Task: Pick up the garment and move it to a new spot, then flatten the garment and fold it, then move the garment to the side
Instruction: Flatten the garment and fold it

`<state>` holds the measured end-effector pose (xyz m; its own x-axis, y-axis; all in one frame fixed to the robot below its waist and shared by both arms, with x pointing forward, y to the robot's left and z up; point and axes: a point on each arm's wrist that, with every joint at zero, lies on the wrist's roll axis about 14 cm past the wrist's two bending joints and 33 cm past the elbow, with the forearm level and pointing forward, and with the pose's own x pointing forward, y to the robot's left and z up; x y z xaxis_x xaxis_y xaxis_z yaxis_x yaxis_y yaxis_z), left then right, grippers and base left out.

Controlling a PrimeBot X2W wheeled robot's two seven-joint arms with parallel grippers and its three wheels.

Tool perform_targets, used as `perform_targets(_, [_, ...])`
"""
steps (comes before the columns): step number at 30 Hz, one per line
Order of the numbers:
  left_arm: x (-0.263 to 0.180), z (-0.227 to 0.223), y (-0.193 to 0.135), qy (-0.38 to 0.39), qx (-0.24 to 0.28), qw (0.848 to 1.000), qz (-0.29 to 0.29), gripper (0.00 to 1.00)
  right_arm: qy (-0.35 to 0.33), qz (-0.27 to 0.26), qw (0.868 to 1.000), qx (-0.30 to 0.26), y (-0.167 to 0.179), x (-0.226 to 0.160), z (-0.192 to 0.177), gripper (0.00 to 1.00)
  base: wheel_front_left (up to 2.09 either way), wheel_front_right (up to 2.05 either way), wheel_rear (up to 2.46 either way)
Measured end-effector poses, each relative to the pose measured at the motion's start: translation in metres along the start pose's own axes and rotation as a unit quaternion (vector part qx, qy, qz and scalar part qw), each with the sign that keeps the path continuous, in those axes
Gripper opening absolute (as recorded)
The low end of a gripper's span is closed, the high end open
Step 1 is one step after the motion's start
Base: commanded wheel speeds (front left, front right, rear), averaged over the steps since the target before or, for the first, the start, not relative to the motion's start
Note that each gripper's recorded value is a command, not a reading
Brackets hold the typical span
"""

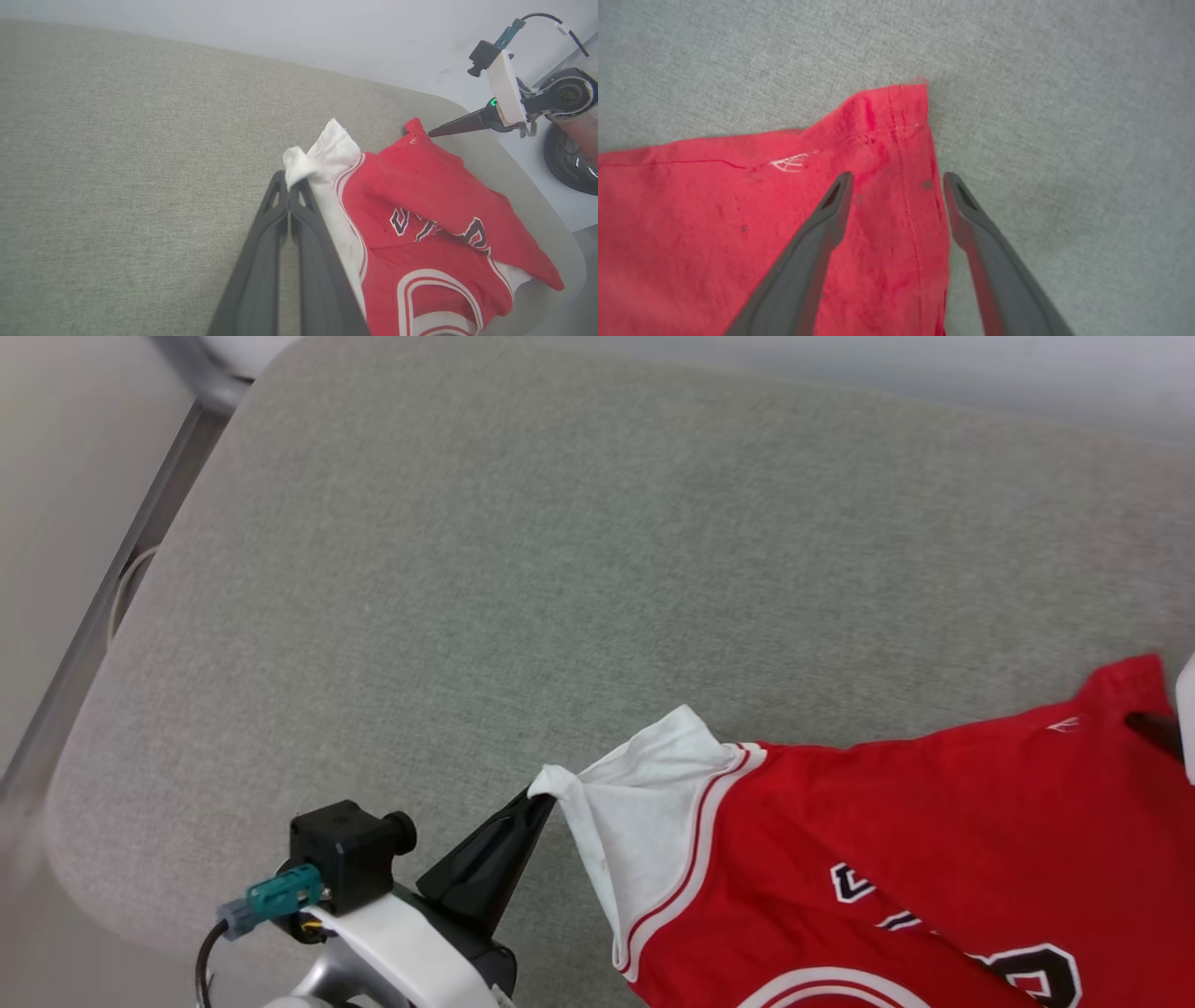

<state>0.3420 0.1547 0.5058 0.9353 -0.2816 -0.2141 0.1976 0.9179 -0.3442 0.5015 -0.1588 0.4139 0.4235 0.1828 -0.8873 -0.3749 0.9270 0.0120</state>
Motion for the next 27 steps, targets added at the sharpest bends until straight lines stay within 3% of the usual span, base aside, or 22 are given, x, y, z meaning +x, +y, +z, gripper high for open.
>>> perform_targets(13, [0.006,-0.012,0.013,0.017,-0.003,1.000,0.020,0.00,0.057,0.011,0.998,-0.017,0.008,0.052,-0.007,1.00,0.00,0.00,0.00])
perform_targets(14, [0.006,-0.012,0.013,0.017,-0.003,1.000,0.020,0.00,0.060,0.010,0.998,-0.017,0.008,0.053,-0.009,0.80,0.00,0.00,0.00])
perform_targets(16, [0.006,-0.012,0.013,0.018,-0.003,1.000,0.020,0.00,0.056,0.010,0.998,-0.018,0.008,0.054,-0.009,0.05,0.00,0.00,0.00])
perform_targets(17, [0.006,-0.013,0.014,0.018,-0.003,1.000,0.020,0.00,0.050,0.010,0.999,-0.017,0.008,0.054,-0.007,0.00,0.00,0.00,0.00])
perform_targets(27, [0.001,0.001,0.013,-0.001,0.011,1.000,0.012,0.00,-0.105,-0.014,0.994,-0.016,-0.002,0.018,0.042,0.00,0.00,0.00,0.00])
